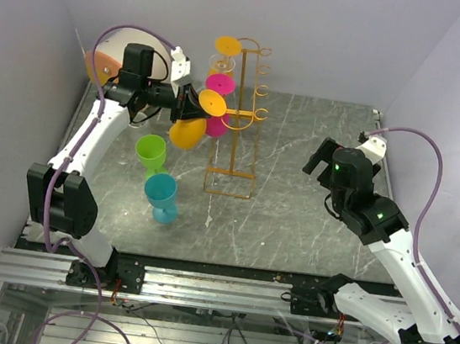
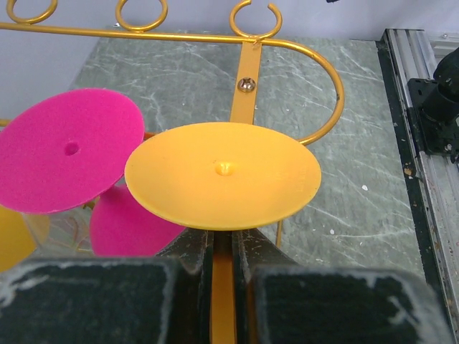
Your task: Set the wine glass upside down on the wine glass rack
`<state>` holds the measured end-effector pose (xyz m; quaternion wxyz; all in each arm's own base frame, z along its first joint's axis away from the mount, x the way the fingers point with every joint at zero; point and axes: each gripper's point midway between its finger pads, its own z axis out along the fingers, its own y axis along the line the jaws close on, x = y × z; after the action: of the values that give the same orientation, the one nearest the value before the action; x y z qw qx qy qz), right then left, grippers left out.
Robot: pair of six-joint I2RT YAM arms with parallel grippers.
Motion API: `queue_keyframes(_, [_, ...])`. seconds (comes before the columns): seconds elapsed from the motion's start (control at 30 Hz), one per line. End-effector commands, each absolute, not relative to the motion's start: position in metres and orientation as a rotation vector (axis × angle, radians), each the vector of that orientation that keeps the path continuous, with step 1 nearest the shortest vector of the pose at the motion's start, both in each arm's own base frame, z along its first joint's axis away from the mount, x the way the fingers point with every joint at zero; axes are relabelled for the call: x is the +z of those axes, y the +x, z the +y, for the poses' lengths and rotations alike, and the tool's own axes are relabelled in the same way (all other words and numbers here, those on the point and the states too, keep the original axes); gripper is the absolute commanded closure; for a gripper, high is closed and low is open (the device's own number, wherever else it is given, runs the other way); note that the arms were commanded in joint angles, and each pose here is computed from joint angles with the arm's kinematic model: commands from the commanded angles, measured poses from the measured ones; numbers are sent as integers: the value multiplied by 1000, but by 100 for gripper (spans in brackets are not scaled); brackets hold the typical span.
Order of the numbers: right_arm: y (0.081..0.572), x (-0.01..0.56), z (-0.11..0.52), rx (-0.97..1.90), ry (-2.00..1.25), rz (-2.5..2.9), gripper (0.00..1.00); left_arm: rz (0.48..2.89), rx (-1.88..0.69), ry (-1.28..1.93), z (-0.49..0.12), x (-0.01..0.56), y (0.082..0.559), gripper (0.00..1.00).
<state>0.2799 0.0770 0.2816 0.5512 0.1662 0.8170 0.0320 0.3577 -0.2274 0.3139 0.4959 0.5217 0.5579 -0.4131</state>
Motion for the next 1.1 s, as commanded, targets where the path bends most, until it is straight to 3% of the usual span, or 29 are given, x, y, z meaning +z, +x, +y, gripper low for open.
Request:
queue_keyframes(0.0, [279,281,77,88,402,1931,0,1298,-1013,1288,-234,316,356,93])
queue_keyframes(0.4, [278,278,79,99,401,1943,0,1380,-976,1253,-234,306,362,92])
queue_keyframes(0.5, [276,279,84,143,382,1942,0,1405,-932,1265,-229,303,359,86])
queue_keyframes(0.7, [270,265,105,255,285,1993,0,1450,-891,1282,-222,302,348,55])
queue_keyframes(0.87, [260,257,125,389,169,1994,0,1472,-877,1275,-218,302,343,45])
queue_keyframes(0.93, [256,253,131,427,134,2003,0,1482,-872,1270,-217,303,342,0])
queue_keyframes(1.07, [246,248,155,551,-1,2028,0,1528,-828,1260,-211,302,339,3])
